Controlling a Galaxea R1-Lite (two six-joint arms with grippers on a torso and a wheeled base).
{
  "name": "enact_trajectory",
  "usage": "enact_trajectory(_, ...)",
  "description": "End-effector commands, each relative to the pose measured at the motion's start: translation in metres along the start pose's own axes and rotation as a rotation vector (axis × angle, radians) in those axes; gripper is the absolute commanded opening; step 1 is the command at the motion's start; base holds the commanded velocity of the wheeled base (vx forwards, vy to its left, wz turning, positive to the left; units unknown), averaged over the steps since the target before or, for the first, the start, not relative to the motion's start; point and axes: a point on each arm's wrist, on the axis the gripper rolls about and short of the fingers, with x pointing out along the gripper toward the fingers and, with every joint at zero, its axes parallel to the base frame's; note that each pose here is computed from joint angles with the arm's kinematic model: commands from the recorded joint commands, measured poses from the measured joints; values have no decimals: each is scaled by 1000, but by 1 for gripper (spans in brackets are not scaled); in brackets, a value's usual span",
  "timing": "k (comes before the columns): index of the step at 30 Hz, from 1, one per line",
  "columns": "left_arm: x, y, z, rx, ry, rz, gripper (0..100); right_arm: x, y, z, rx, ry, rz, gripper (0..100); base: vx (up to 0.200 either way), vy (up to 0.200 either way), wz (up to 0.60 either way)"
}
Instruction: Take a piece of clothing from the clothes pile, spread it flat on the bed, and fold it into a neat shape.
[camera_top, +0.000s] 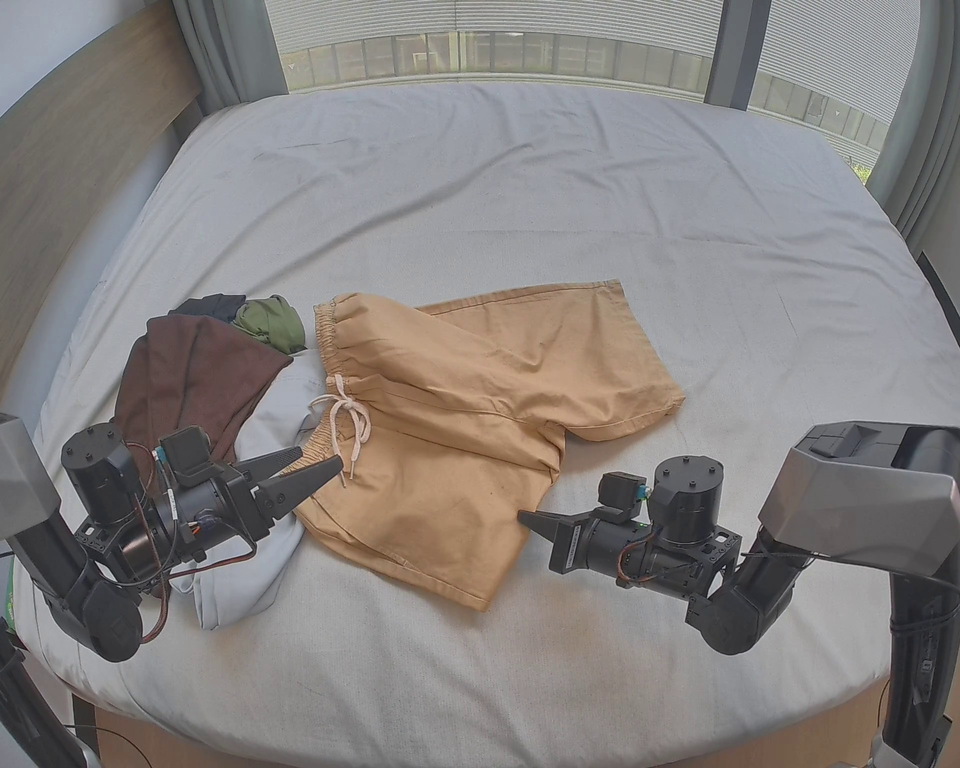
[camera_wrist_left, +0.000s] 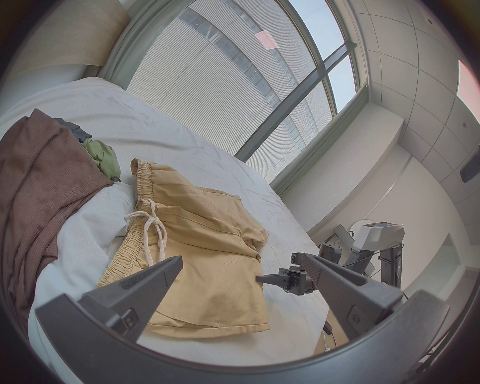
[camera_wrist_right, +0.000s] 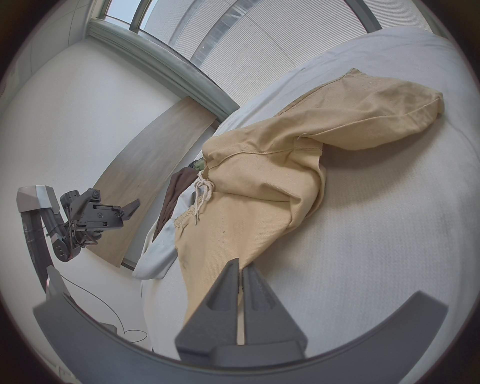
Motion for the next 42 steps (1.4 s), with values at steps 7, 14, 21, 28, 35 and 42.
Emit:
enact_trajectory(7, 0, 0, -1, -5, 3, 2, 100, -37, 21, 19, -3, -18, 9, 0, 0, 0, 0)
enact_trajectory(14, 0, -1, 0, -3, 1, -2, 100, -39, 23, 21, -1, -5, 4, 0, 0, 0, 0)
enact_trajectory(21, -1, -1, -1, -4, 3, -1, 100, -19, 17, 21, -9, -23, 18, 0, 0, 0, 0)
enact_trajectory(28, -1, -1, -1, -4, 3, -1, 100, 17, 15, 35, -26, -78, 53, 0, 0, 0, 0)
enact_trajectory(35, 0, 0, -3, -7, 8, 1, 100, 41, 12, 43, 13, -128, 80, 0, 0, 0, 0)
enact_trajectory(42, 1, 1, -1, -4, 2, 0, 100, 60, 10, 54, 14, -160, 92, 0, 0, 0, 0)
